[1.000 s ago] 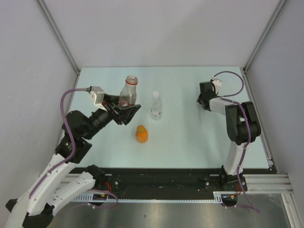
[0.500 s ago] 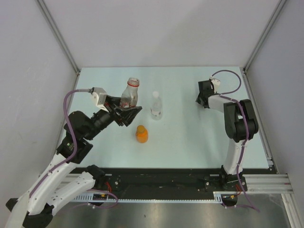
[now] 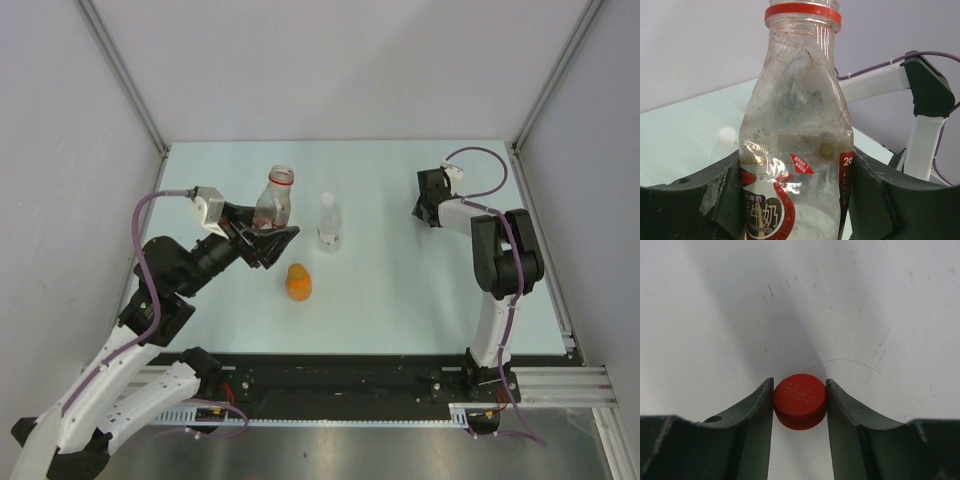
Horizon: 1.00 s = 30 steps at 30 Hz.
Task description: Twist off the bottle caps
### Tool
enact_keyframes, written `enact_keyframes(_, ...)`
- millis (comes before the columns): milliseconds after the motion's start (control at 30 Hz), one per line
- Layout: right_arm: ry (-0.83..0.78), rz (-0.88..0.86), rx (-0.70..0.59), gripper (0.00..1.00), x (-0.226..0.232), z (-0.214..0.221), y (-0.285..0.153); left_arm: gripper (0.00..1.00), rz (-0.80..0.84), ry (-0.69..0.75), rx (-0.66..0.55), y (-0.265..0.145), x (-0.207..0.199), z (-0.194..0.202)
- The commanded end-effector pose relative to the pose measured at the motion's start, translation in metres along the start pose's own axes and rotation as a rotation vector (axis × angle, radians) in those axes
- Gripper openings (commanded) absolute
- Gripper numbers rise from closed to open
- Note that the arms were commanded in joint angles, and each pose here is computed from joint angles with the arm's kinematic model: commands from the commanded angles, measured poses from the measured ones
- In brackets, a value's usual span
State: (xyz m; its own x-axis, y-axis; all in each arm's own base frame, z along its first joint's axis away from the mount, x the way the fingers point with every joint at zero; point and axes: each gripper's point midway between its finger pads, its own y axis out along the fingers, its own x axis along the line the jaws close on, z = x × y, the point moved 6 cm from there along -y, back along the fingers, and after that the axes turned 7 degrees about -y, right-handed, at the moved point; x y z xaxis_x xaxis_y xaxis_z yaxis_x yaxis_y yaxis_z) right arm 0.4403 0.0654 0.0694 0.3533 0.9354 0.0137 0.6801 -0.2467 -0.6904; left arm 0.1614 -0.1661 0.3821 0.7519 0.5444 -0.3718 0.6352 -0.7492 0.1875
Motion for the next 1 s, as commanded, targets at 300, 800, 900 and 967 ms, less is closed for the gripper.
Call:
enact_keyframes(300, -0.022, 0.014, 0.014, 0.46, 0.001, -0.002, -0.004, 0.04, 0.006, 0.032, -0.037, -0.002, -0.003, -0.004)
enact_keyframes(800, -0.015, 0.029, -0.005, 0.68, 0.002, -0.007, -0.015, 0.06, 0.004, 0.039, -0.037, -0.003, -0.004, -0.003)
enact_keyframes(900, 0.022, 0.006, -0.056, 0.73, 0.006, -0.022, -0.037, 0.06, -0.002, 0.048, -0.035, -0.002, -0.002, -0.002)
enact_keyframes(967, 0.061, -0.047, -0.141, 0.75, 0.011, -0.050, -0.070, 0.06, -0.008, 0.050, -0.026, 0.002, 0.000, 0.000)
